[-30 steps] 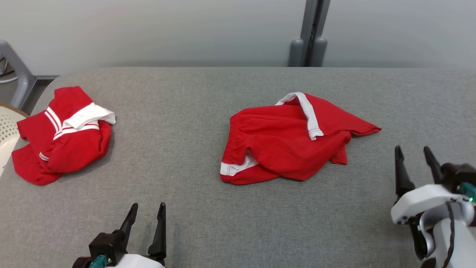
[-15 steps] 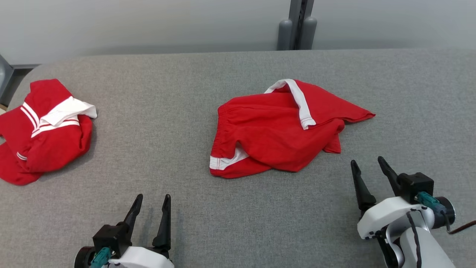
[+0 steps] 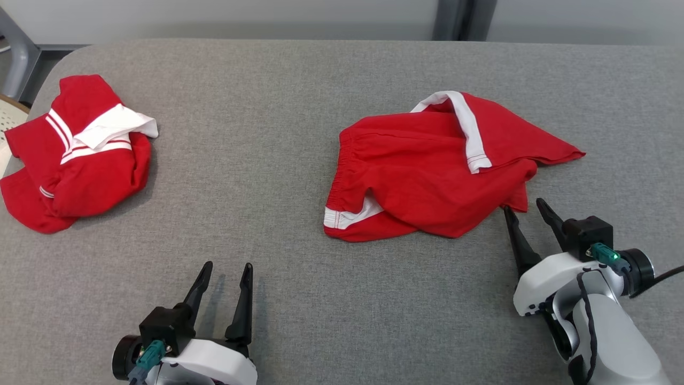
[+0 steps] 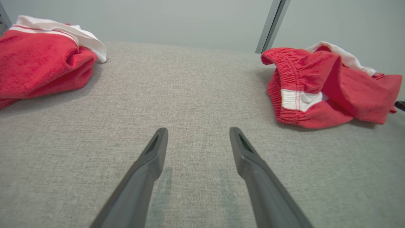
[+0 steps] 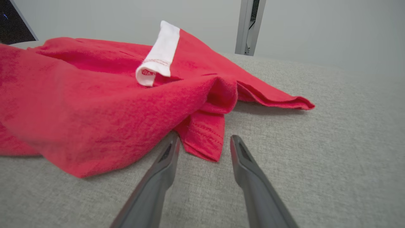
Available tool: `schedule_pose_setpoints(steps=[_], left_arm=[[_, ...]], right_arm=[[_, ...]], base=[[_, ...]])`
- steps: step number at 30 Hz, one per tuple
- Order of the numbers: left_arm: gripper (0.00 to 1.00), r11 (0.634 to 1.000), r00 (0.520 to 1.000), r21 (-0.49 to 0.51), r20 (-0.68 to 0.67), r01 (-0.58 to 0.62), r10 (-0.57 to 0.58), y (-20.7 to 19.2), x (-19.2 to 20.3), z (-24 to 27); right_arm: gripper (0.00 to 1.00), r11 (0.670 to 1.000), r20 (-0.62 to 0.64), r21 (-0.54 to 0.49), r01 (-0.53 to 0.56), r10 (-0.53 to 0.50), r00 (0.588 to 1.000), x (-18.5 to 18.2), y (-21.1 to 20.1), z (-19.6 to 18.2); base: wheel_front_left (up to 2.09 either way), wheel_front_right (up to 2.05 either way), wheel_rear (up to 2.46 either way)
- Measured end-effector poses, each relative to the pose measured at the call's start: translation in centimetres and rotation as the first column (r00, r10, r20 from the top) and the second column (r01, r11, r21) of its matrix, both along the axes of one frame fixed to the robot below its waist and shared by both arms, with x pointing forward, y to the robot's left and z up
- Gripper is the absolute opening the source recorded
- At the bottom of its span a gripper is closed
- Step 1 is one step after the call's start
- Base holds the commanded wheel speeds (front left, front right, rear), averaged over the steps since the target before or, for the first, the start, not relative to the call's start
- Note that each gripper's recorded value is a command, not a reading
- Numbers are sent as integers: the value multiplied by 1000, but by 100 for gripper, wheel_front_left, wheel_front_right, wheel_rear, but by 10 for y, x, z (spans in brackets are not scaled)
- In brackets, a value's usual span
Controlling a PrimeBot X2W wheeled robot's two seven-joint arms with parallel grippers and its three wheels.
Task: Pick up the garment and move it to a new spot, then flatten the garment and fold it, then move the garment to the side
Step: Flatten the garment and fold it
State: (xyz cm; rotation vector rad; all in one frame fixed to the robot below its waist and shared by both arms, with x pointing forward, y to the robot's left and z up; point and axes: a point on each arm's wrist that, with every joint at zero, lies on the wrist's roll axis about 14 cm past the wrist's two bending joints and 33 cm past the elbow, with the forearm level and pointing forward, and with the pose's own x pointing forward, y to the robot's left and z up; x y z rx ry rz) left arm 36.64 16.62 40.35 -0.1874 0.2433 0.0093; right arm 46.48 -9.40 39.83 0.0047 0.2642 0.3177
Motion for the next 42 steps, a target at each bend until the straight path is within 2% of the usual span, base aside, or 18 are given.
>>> schedule_pose_setpoints(steps=[4, 8, 9, 10, 11, 12, 17, 25, 32, 37, 38, 39, 40, 41, 42], left_arm=[[100, 1000, 1000, 5, -18, -20, 20, 6, -3, -5], [100, 1000, 999, 8, -30, -30, 30, 10, -4, -9], [100, 999, 999, 9, -32, -31, 32, 10, -4, -9], [100, 999, 999, 9, -33, -32, 32, 11, -4, -10], [100, 999, 999, 9, -33, -32, 32, 11, -3, -10], [100, 999, 999, 9, -32, -31, 31, 10, -2, -10], [100, 1000, 1000, 6, -20, -20, 20, 7, 5, -7], [100, 1000, 1000, -2, 8, -7, 7, 2, 3, 2], [100, 999, 998, -14, 41, 39, -38, -13, 0, 13], [100, 996, 994, -23, 69, 87, -85, -28, 2, 21], [100, 996, 993, -23, 72, 91, -89, -29, 3, 22], [100, 995, 993, -23, 74, 93, -91, -30, 3, 23], [100, 995, 993, -23, 75, 94, -93, -30, 3, 23], [100, 995, 993, -22, 75, 95, -93, -31, 3, 23], [100, 995, 993, -19, 73, 95, -94, -30, 3, 22]], right_arm=[[58, 999, -18, -24, -28, 28, 999, 6, 6, -9], [45, 998, -38, -45, -47, 45, 998, 9, 9, -17], [38, 998, -44, -48, -46, 44, 998, 9, 8, -19], [24, 998, -49, -50, -44, 41, 998, 9, 7, -21], [6, 998, -56, -52, -39, 37, 998, 10, 5, -23], [0, 998, -59, -53, -36, 33, 998, 10, 4, -24], [0, 999, -34, -45, 1, -3, 999, 18, -7, -15], [0, 996, 124, 29, 84, -87, 988, 15, -33, 40], [0, 979, 216, 57, 197, -205, 955, -14, -86, 75], [0, 957, 187, 58, 284, -290, 938, -45, -121, 69], [4, 954, 168, 56, 293, -298, 940, -49, -123, 63], [41, 952, 150, 55, 301, -306, 940, -52, -125, 57], [87, 951, 138, 51, 304, -308, 941, -54, -126, 53], [100, 951, 128, 43, 305, -308, 943, -55, -127, 50], [100, 950, 118, 43, 310, -313, 942, -56, -127, 47]], base=[[0, 0, 0], [0, 0, 0], [0, 0, 0], [0, 0, 0], [0, 0, 0], [0, 0, 0], [0, 0, 0], [0, 0, 0], [0, 0, 0], [0, 0, 0], [0, 0, 0], [0, 0, 0], [0, 0, 0], [0, 0, 0], [0, 0, 0]])
